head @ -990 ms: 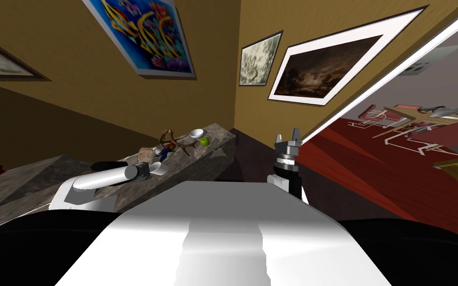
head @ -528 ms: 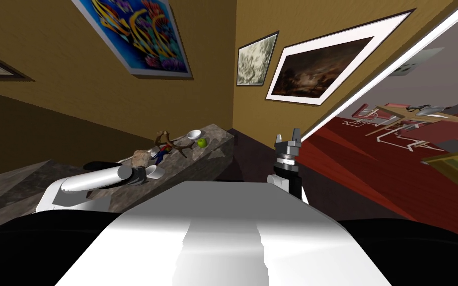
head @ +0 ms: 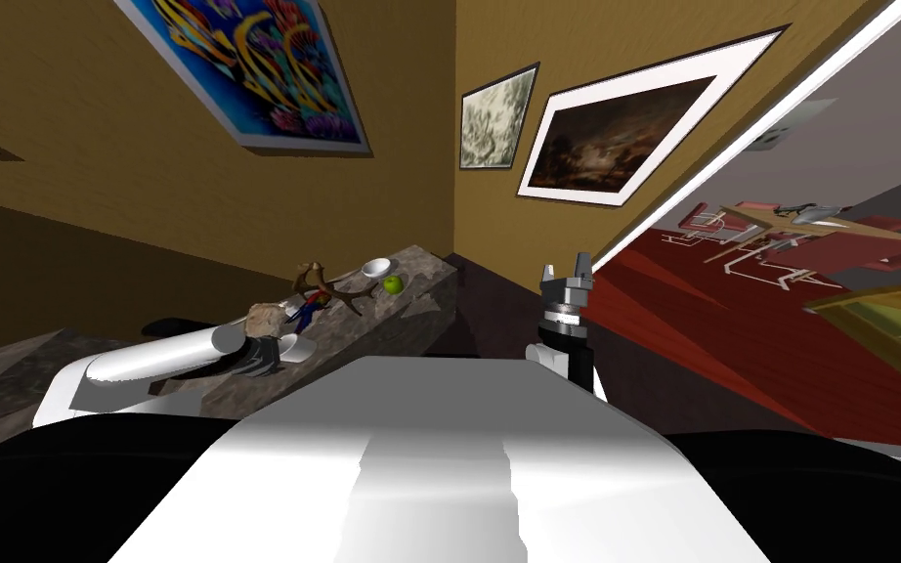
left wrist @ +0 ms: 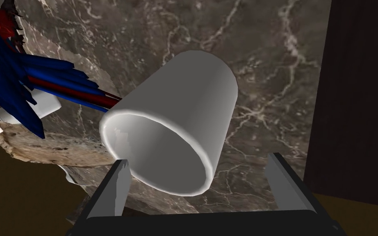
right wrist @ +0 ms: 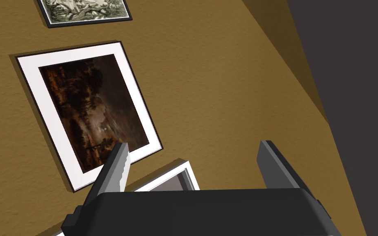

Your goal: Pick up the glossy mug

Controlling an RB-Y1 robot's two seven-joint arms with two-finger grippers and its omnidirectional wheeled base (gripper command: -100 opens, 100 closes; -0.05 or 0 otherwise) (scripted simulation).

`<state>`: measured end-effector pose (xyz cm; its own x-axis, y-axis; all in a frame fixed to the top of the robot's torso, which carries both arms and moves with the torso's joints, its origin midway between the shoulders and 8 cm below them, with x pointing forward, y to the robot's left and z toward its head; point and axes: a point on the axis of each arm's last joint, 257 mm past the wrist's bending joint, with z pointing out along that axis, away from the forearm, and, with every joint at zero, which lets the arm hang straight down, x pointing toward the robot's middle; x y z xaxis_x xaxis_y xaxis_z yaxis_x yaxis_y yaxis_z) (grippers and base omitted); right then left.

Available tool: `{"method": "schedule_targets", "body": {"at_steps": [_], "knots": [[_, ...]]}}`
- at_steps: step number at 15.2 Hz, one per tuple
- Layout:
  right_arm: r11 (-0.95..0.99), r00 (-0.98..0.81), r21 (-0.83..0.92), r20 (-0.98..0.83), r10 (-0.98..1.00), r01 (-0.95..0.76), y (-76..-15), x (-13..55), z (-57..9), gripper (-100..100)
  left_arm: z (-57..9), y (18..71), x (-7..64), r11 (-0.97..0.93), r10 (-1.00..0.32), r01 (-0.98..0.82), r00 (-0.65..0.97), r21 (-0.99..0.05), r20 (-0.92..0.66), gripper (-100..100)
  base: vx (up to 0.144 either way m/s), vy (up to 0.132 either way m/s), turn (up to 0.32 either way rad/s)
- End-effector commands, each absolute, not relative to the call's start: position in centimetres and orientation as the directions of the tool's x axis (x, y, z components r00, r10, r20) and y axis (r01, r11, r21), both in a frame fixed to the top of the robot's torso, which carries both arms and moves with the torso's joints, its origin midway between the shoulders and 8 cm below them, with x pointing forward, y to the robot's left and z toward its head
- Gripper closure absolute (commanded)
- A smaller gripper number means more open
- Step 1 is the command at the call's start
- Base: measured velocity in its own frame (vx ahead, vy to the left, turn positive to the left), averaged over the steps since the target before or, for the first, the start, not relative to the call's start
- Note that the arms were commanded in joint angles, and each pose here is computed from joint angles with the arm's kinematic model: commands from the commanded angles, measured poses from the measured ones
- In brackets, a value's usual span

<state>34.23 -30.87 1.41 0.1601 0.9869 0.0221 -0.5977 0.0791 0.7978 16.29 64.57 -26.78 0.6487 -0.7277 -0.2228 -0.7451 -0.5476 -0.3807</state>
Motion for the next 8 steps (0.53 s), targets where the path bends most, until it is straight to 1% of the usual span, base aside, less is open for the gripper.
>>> {"method": "schedule_targets", "body": {"at_steps": [1, 8], "knots": [[0.079, 0.16, 0.798, 0.022, 0.987, -0.598, -30.9, 34.2, 1.4, 0, -27.1, 64.1, 15.5, -0.571, -0.722, -0.746, 0.655, -0.343, -0.222, -100, 0.028, 0.005, -0.023], [0.079, 0.16, 0.798, 0.022, 0.987, -0.598, -30.9, 34.2, 1.4, 0, -27.2, 63.2, 12.6, -0.652, -0.692, -0.721, 0.693, -0.235, -0.204, -100, 0.032, 0.015, -0.046]]}}
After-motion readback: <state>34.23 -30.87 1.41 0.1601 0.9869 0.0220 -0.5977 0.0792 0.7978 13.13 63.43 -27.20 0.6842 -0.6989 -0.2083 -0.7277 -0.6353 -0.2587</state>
